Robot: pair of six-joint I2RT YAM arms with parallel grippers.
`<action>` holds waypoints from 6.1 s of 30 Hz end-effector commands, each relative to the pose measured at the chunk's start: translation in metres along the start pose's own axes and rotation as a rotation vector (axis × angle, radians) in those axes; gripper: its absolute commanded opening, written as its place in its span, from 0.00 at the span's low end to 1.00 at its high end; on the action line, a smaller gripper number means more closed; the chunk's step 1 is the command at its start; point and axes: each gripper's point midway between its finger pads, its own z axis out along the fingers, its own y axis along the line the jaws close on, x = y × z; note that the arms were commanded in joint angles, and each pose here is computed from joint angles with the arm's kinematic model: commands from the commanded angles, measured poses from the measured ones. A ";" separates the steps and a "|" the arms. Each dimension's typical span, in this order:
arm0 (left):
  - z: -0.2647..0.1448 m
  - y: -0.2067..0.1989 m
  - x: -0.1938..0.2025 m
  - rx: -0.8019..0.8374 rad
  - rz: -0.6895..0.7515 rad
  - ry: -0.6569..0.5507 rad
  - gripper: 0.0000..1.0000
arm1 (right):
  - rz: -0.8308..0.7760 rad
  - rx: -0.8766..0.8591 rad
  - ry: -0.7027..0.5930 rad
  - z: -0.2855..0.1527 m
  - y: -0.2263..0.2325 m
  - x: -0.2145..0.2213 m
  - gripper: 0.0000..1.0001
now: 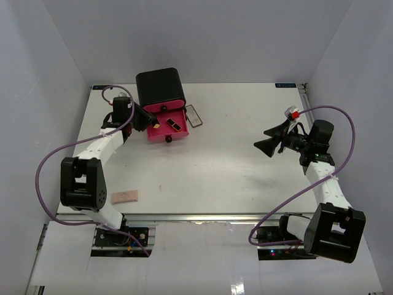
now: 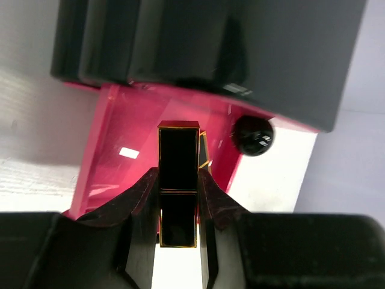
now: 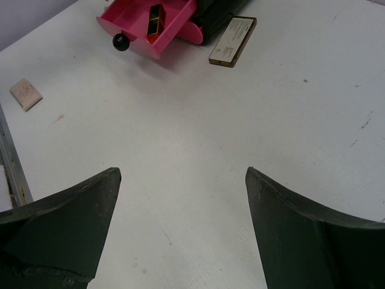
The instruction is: Organize the makeup
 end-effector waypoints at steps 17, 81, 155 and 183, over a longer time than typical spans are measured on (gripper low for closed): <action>-0.035 -0.053 -0.001 0.264 0.169 0.004 0.75 | -0.046 -0.042 -0.018 -0.001 0.006 -0.003 0.91; 0.068 -0.012 0.061 -0.321 2.065 -0.010 0.53 | -0.173 -0.146 0.012 0.011 0.024 0.013 0.58; 0.089 0.030 0.045 0.229 -0.211 -0.156 0.62 | -0.172 -0.161 0.012 0.011 0.026 0.013 0.60; 0.106 0.051 0.052 0.194 -0.361 -0.157 0.30 | -0.168 -0.164 0.016 0.011 0.025 0.015 0.60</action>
